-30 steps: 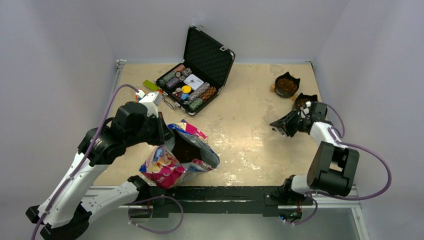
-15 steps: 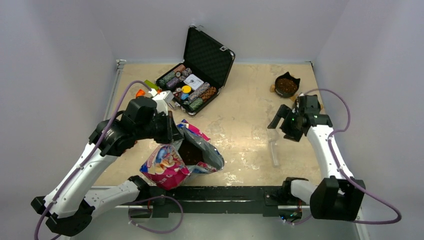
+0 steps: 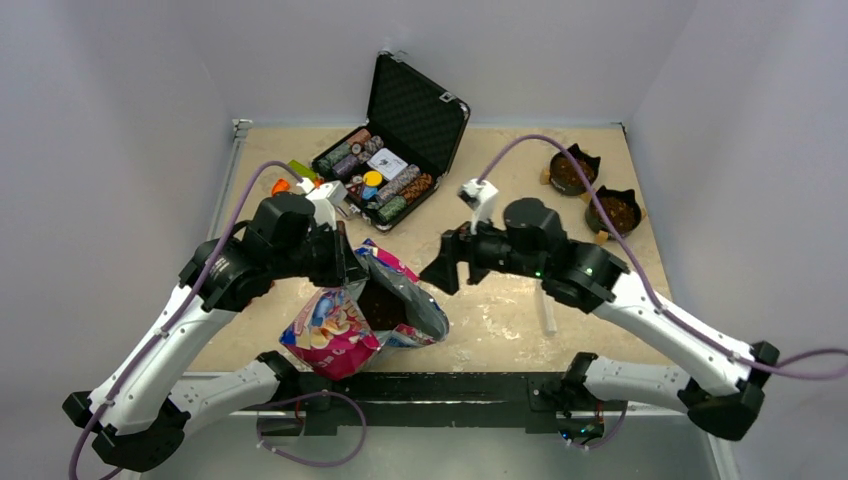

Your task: Serve the pet food

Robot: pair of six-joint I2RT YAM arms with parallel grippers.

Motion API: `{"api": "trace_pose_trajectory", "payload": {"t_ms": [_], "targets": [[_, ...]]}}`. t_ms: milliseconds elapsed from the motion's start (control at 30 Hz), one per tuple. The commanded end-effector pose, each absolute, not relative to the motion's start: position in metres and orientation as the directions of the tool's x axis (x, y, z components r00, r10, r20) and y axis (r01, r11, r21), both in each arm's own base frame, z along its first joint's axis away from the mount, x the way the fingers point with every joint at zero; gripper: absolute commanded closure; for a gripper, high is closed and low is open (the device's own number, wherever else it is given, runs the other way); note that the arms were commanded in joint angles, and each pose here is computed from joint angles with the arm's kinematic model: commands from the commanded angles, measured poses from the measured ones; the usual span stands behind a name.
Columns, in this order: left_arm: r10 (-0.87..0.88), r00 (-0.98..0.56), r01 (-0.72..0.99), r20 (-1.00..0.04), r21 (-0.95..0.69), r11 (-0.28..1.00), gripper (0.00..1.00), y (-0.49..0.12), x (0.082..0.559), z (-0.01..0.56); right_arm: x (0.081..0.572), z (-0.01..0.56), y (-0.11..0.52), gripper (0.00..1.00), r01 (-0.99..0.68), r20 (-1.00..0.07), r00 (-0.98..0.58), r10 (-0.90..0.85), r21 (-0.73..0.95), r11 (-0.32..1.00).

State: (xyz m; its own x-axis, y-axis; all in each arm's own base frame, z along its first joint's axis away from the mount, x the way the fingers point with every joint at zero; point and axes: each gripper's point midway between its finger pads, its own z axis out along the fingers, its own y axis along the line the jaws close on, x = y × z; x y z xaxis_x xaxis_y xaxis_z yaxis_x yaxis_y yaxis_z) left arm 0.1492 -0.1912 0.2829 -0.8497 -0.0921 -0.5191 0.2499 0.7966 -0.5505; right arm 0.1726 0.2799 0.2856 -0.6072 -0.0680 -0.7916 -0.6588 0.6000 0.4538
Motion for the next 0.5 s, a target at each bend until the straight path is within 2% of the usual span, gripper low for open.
{"api": "trace_pose_trajectory", "payload": {"t_ms": [0,133,300,333,467], "targets": [[-0.14,-0.834,0.243,-0.534,-0.583,0.776,1.0,-0.195,0.154,0.299,0.167,0.276,0.33,0.18,-0.755,-0.807,-0.545,-0.229,0.353,0.553],[-0.153,-0.825,0.244,-0.544,-0.587,0.772,1.0,-0.192,0.153,0.305,0.168,0.251,0.349,0.24,-0.747,-0.764,-0.551,-0.335,0.273,0.606],[-0.16,-0.812,0.264,-0.562,-0.597,0.757,1.0,-0.191,0.149,0.313,0.179,0.244,0.348,0.41,-0.706,-0.736,-0.577,-0.356,0.23,0.67],[-0.158,-0.809,0.273,-0.566,-0.6,0.752,1.0,-0.191,0.148,0.315,0.18,0.247,0.346,0.49,-0.698,-0.74,-0.578,-0.345,0.229,0.678],[-0.112,-0.802,0.354,-0.587,-0.619,0.701,1.0,-0.2,0.142,0.326,0.176,0.285,0.331,0.99,-0.669,-0.773,-0.579,-0.26,0.268,0.693]]}}
